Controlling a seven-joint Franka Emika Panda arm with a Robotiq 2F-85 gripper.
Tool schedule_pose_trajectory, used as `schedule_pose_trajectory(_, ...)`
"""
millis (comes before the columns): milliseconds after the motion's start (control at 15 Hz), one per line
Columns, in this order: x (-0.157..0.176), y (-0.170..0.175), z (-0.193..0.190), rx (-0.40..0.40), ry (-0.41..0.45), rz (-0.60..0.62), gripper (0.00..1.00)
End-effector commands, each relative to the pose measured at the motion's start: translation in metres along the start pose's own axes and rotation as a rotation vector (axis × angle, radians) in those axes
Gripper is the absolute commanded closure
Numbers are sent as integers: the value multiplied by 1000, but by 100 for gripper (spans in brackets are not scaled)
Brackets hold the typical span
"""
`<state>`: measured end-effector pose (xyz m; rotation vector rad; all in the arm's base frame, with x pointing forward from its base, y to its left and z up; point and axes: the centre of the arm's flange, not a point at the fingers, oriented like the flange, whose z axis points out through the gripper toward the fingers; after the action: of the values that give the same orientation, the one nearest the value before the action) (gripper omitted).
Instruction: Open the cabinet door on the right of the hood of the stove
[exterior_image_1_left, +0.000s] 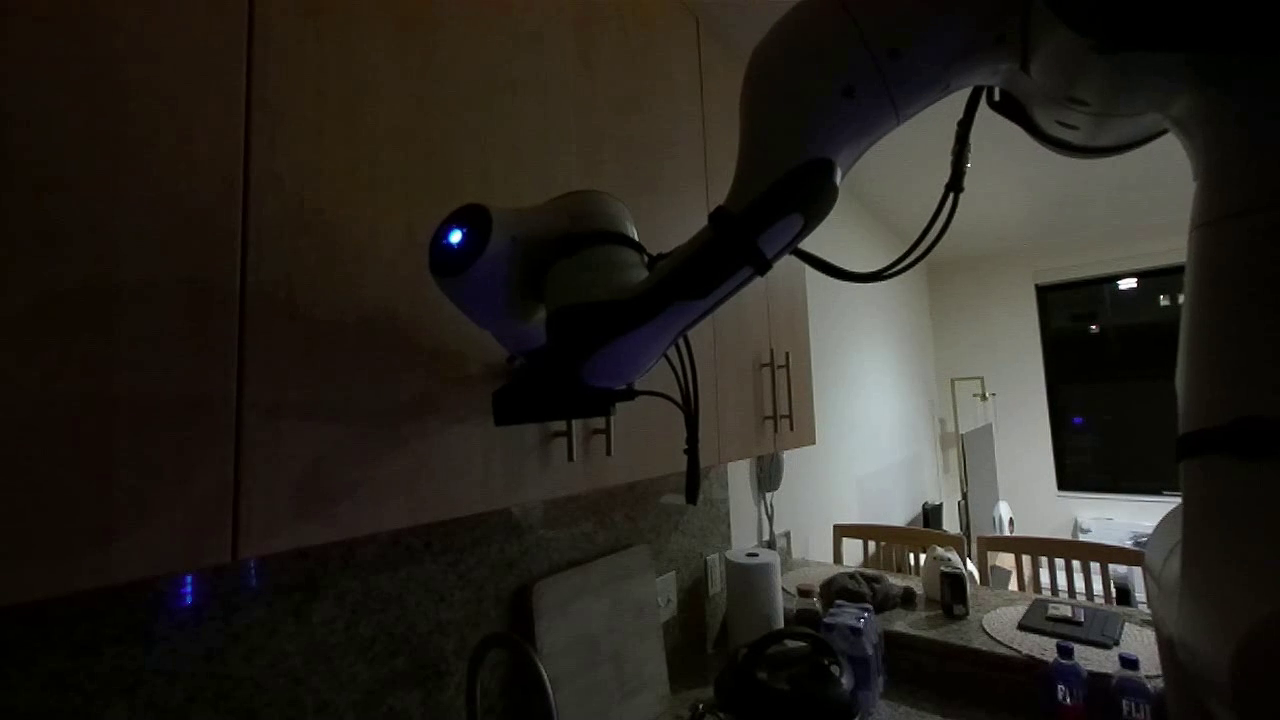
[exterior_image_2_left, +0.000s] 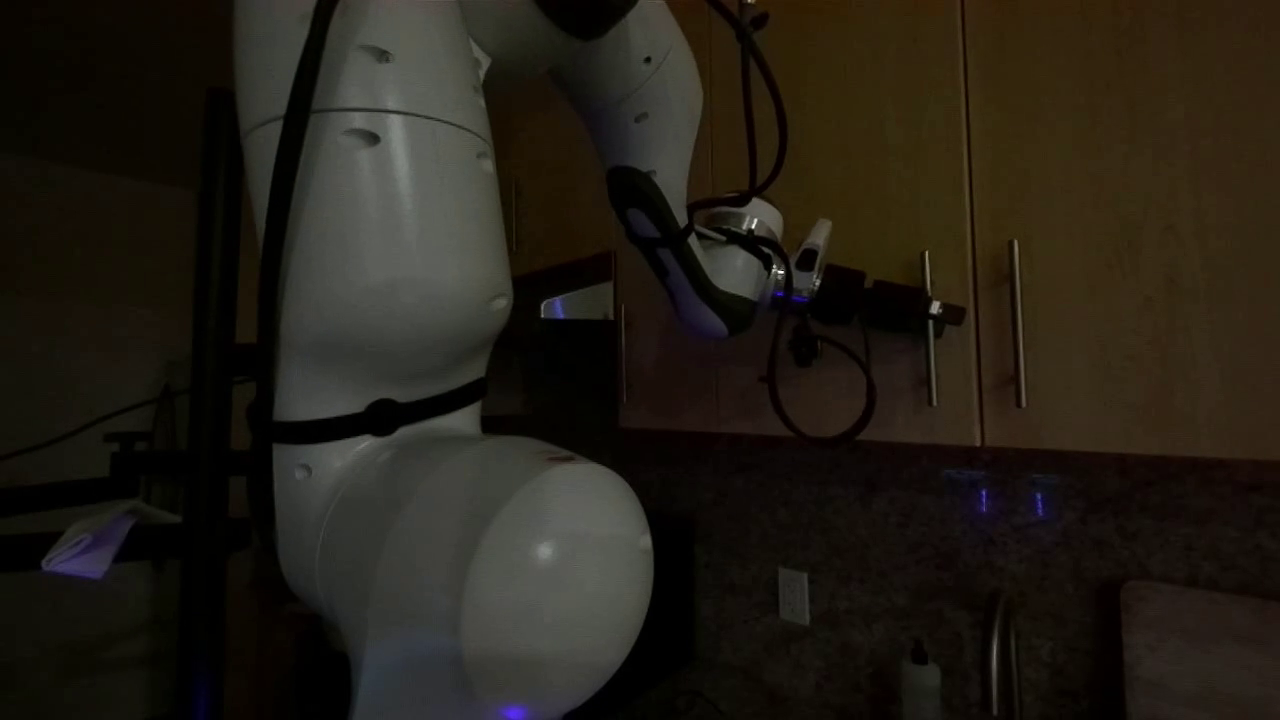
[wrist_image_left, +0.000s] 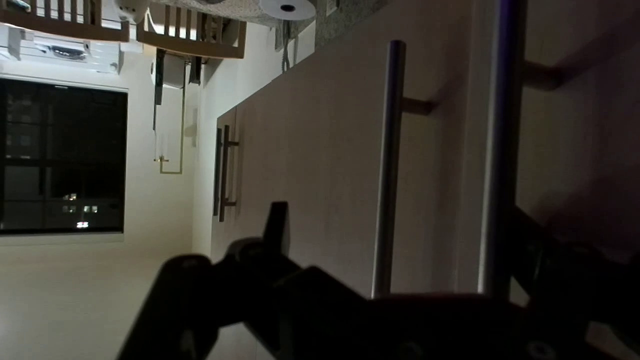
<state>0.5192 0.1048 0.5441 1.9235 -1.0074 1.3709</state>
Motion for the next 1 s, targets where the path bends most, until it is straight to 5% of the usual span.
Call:
schedule_pose_trajectory(0, 15, 55, 13, -106, -24, -15, 0)
schedule_pose_trajectory(933, 20, 79, -20, -237, -228, 169, 0)
